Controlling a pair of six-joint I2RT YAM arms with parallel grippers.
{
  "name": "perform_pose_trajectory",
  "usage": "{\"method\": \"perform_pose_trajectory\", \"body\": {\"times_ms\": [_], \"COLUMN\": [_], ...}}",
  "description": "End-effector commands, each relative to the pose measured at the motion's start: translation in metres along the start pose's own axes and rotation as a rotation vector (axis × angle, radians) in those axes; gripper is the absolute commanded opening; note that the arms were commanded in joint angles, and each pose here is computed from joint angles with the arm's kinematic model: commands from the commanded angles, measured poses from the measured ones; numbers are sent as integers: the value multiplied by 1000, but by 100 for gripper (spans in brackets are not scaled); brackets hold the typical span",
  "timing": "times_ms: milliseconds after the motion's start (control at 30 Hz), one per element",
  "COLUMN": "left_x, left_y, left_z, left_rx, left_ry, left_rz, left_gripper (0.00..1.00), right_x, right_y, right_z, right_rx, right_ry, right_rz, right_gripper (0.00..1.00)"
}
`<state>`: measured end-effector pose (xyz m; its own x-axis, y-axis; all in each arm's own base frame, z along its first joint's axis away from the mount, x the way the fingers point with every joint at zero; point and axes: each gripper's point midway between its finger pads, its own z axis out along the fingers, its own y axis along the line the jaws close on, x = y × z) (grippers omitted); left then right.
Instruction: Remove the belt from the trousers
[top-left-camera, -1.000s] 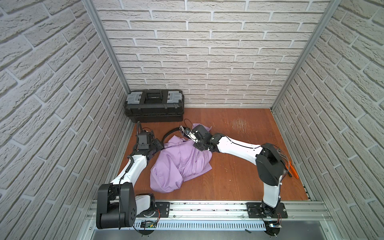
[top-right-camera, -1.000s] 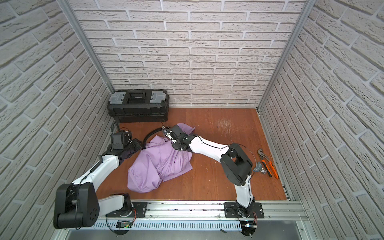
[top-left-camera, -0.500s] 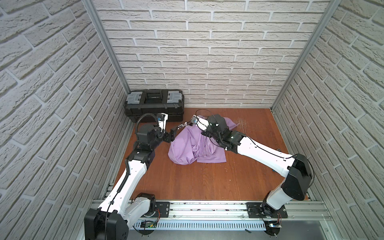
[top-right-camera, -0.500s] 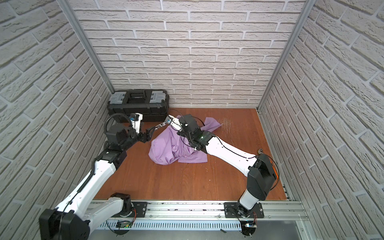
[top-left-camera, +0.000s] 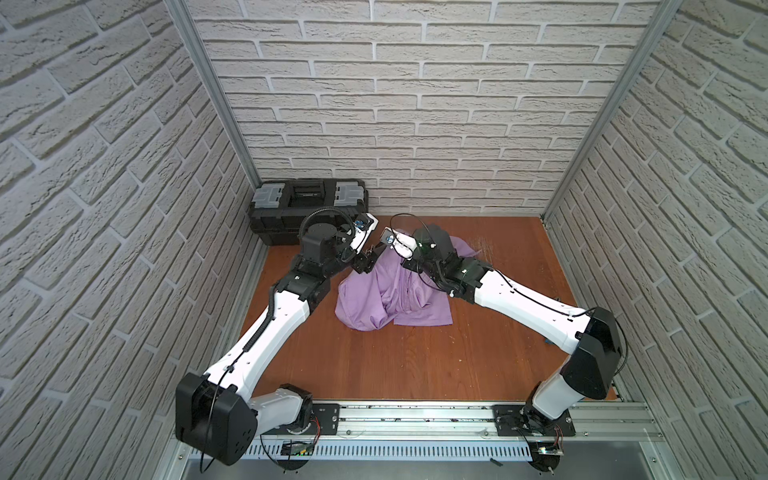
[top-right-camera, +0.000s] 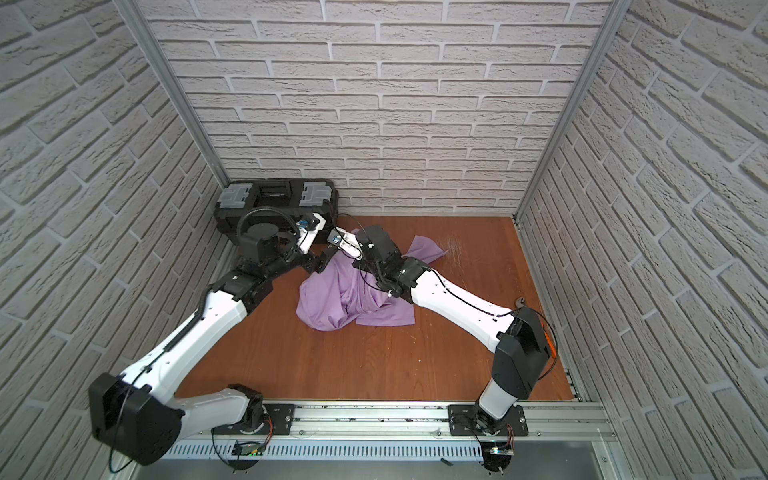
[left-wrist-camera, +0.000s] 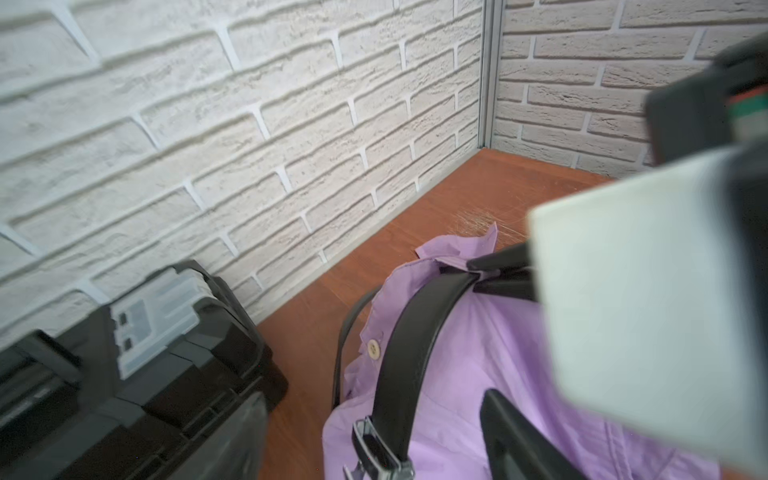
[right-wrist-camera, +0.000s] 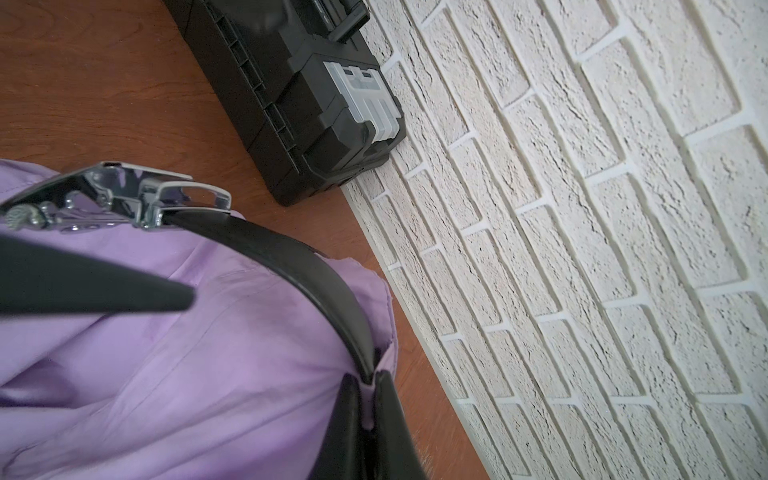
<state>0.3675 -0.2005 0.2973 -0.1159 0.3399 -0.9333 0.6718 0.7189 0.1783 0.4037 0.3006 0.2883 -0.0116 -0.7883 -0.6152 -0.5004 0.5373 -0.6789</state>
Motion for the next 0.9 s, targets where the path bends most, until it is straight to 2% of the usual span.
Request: {"method": "perform_pose_trajectory", "body": {"times_ms": [0, 167, 233, 267, 300, 333, 367, 467, 533, 600, 733, 867], "left_x": [-8, -1, 0, -2, -6, -9, -17, -42, -60, -77, -103, -116], "left_y": [5, 5, 7, 8, 11, 13, 17, 31, 38, 39, 43, 58], "left_z": [11, 37, 44, 47, 48, 49, 47, 31, 14, -3, -39, -73], "left_rx": [-4, 38, 47, 47, 41, 32, 17, -64, -111, -132, -194, -306], "left_ry": [-23, 13, 24, 27, 25, 23, 10, -41, -93, -143, -230, -286], "left_rz": [-59, -70, -70, -71, -74, -77, -75, -29, 12, 54, 97, 94], "left_gripper": [79, 76, 70, 59, 43, 25, 0, 0, 0, 0, 0, 0], "right_x": [-35, -33, -32, -32, -31, -29, -26, -10, 1, 9, 26, 41], "right_y": [-37, -33, -33, -32, -31, -31, -29, -24, -18, -11, -10, -11], "right_z": [-23, -22, -22, -22, -21, -20, -18, -9, 1, 11, 31, 40], "right_rx": [92, 86, 88, 89, 89, 92, 97, 118, 102, 62, 23, 23], "right_ry": [-148, -145, -148, -151, -149, -144, -134, -96, -73, -52, -27, 4], "right_rz": [145, 150, 161, 169, 174, 178, 184, 199, 224, 265, 411, 473], "right_gripper": [3, 3, 3, 3, 3, 4, 7, 21, 39, 48, 47, 40]}}
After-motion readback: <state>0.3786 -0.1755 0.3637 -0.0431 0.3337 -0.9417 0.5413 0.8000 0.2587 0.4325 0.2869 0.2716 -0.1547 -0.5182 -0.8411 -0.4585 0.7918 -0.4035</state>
